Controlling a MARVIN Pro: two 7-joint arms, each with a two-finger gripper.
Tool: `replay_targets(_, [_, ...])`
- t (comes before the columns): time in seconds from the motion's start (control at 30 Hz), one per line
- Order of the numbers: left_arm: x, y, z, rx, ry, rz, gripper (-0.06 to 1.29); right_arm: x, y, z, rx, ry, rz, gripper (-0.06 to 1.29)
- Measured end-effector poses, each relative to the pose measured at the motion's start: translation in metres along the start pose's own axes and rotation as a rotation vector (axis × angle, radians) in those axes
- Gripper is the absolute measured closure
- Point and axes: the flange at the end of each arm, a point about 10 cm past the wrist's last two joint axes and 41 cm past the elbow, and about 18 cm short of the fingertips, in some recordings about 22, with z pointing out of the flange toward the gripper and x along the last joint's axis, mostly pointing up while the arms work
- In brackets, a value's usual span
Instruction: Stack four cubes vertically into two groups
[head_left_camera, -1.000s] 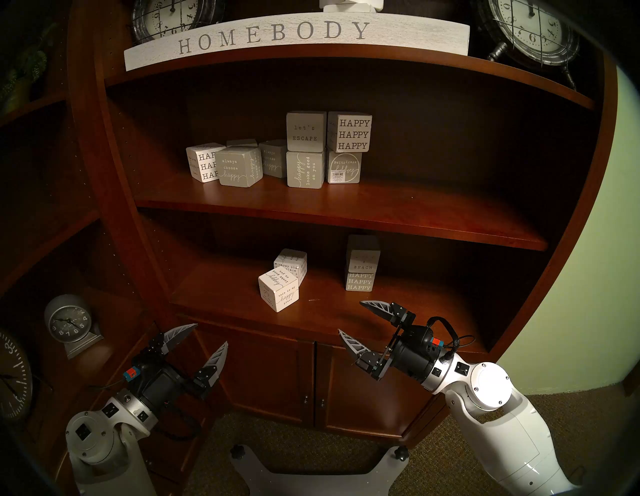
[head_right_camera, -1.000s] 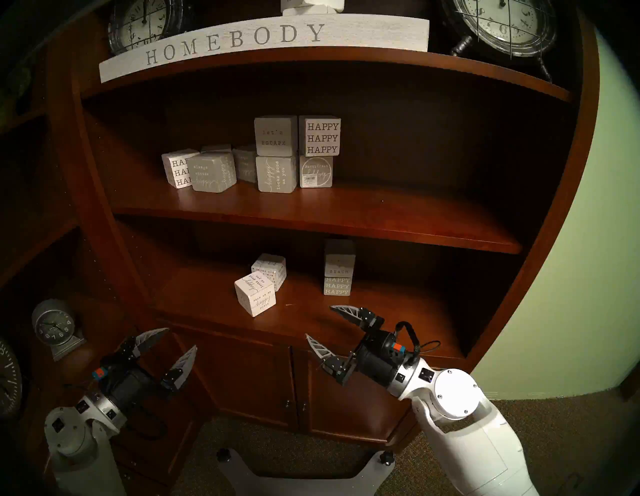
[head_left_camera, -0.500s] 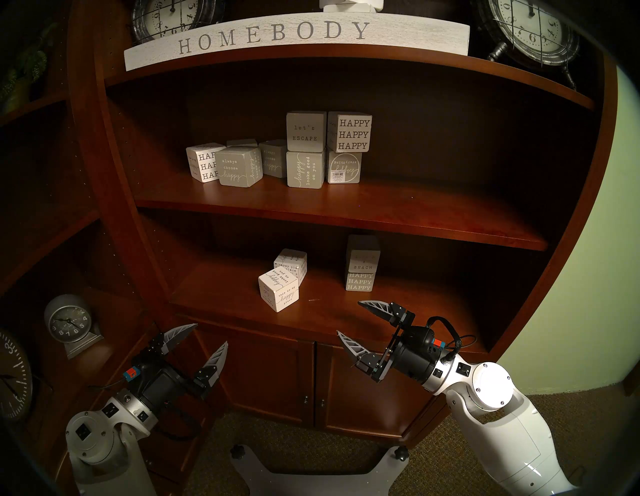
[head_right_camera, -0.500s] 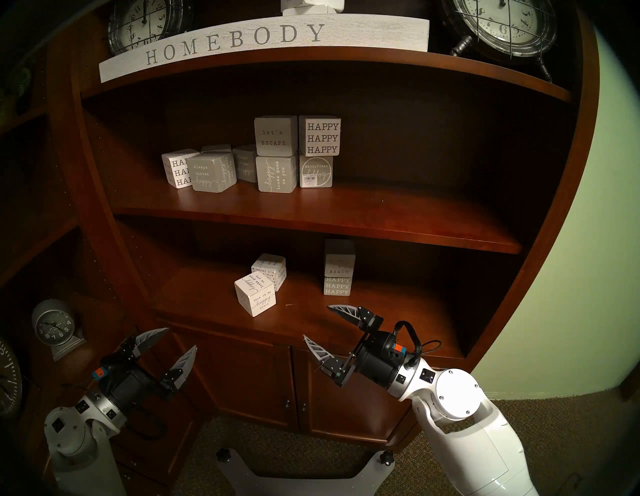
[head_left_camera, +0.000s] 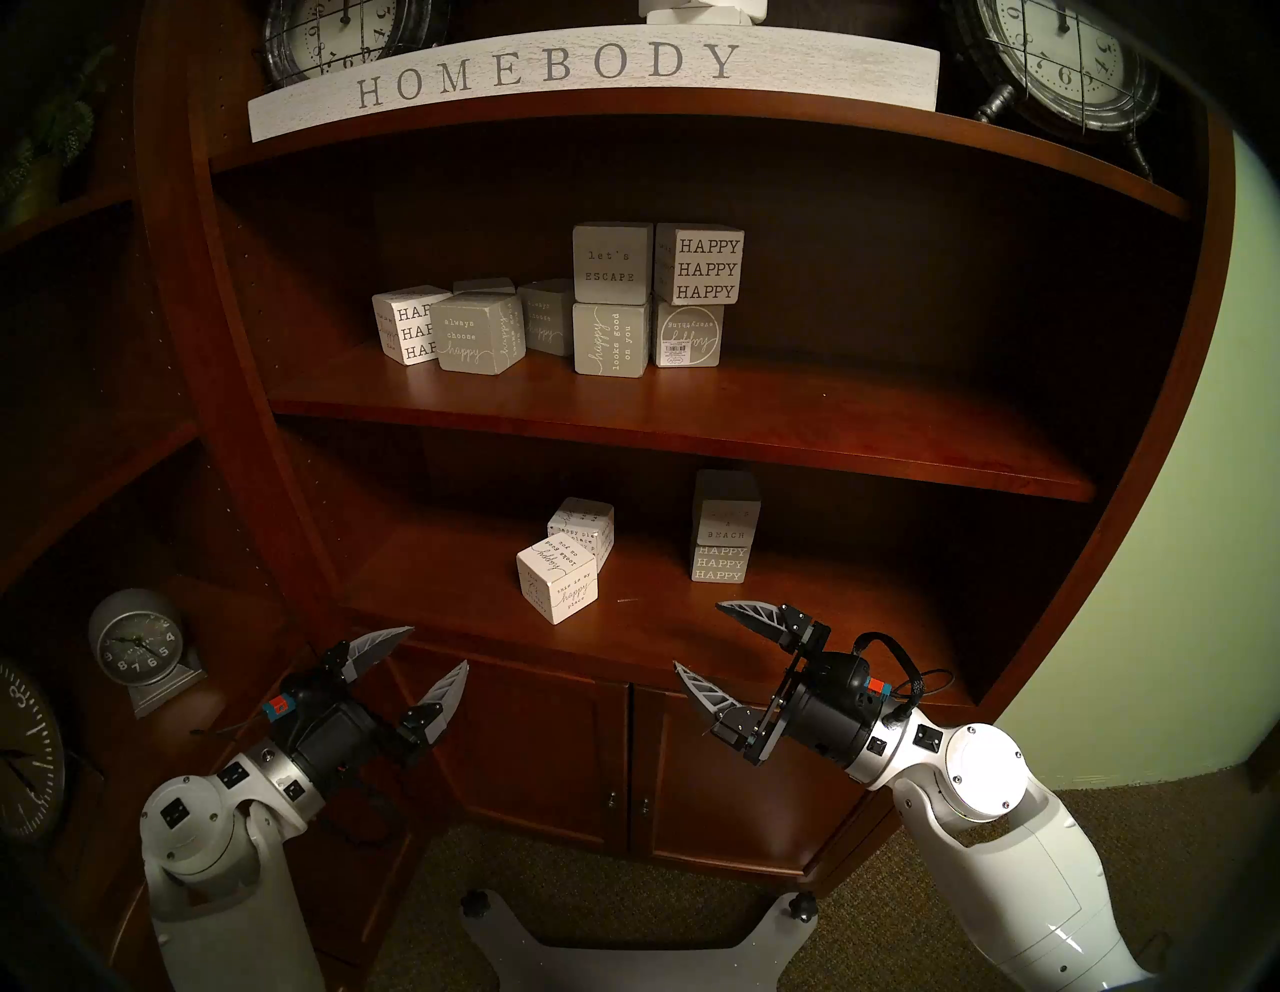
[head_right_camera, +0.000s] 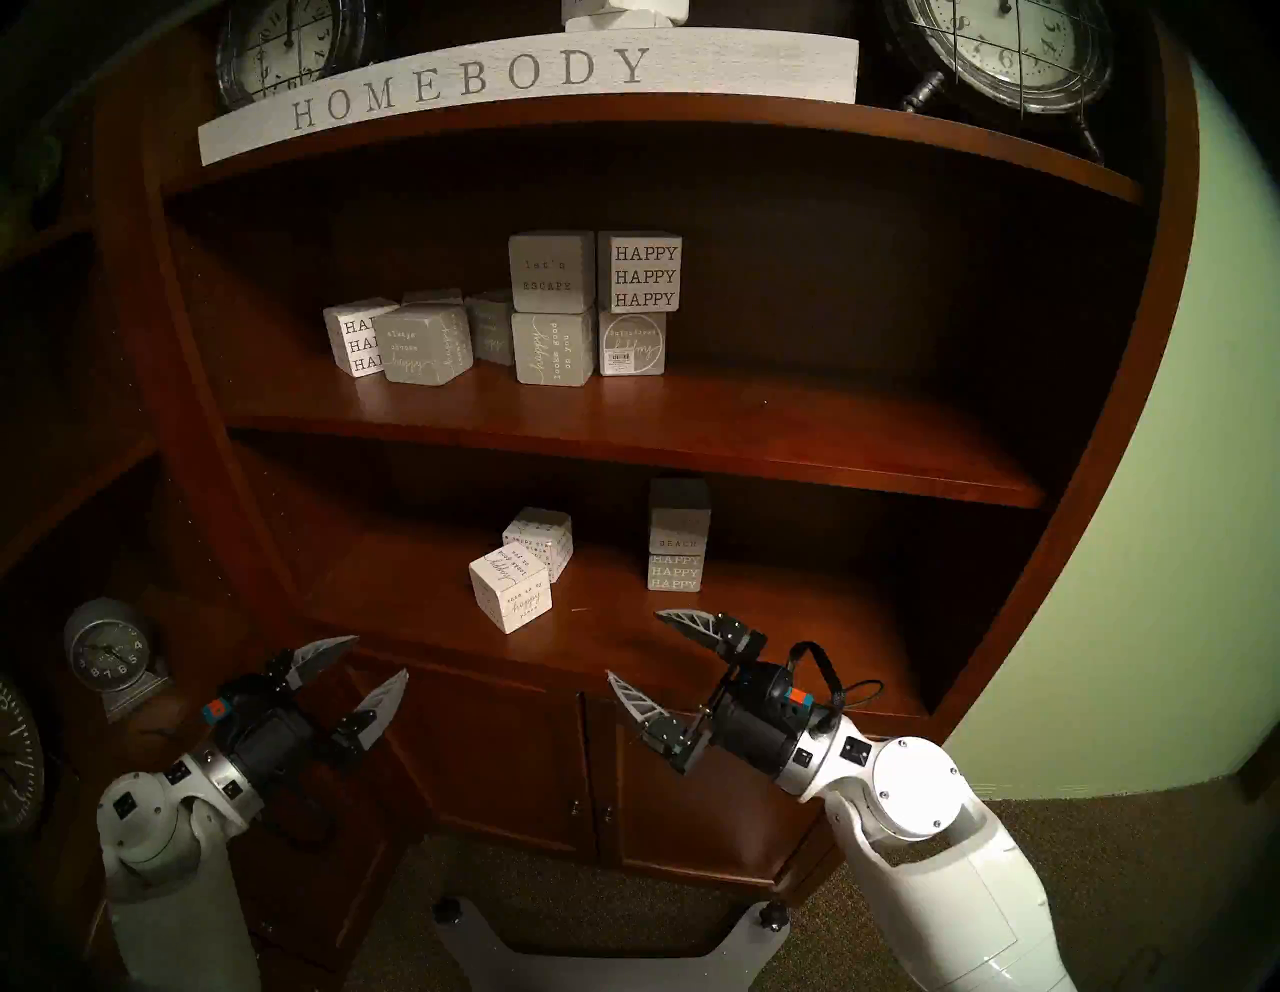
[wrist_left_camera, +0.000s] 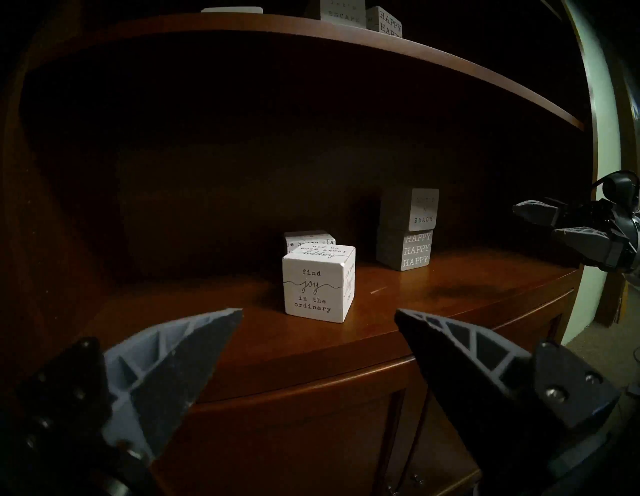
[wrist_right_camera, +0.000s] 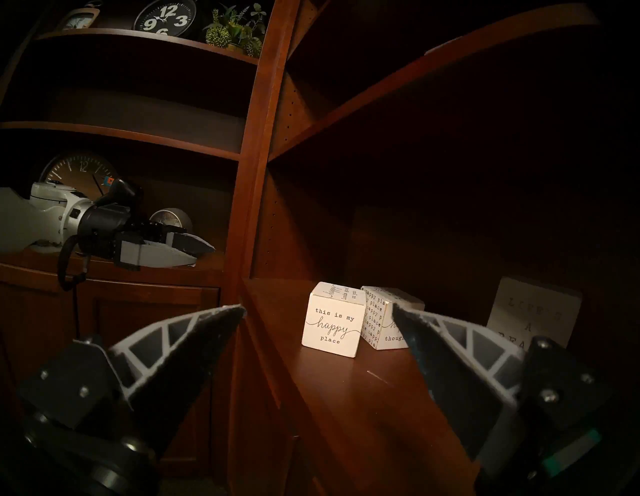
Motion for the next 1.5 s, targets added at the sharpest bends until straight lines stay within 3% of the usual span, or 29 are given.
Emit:
replay_targets(0.4, [-0.001,-0.016,0.042,-0.077,-0.028,0.014,0.01,0.0,0.001,0.0,-0.005,0.002,0.0,0.03])
replay_targets(0.9, [-0.007,-0.028,0.085,-0.077,-0.053,0.033,0.01,0.0,0.001,0.0,-0.007,0.003,0.0,0.03])
replay_targets(1.5, [-0.003,-0.032,0.113,-0.15,-0.018,0.032,0.01,0.001,0.001,0.0,-0.009,0.004,-0.001,0.03])
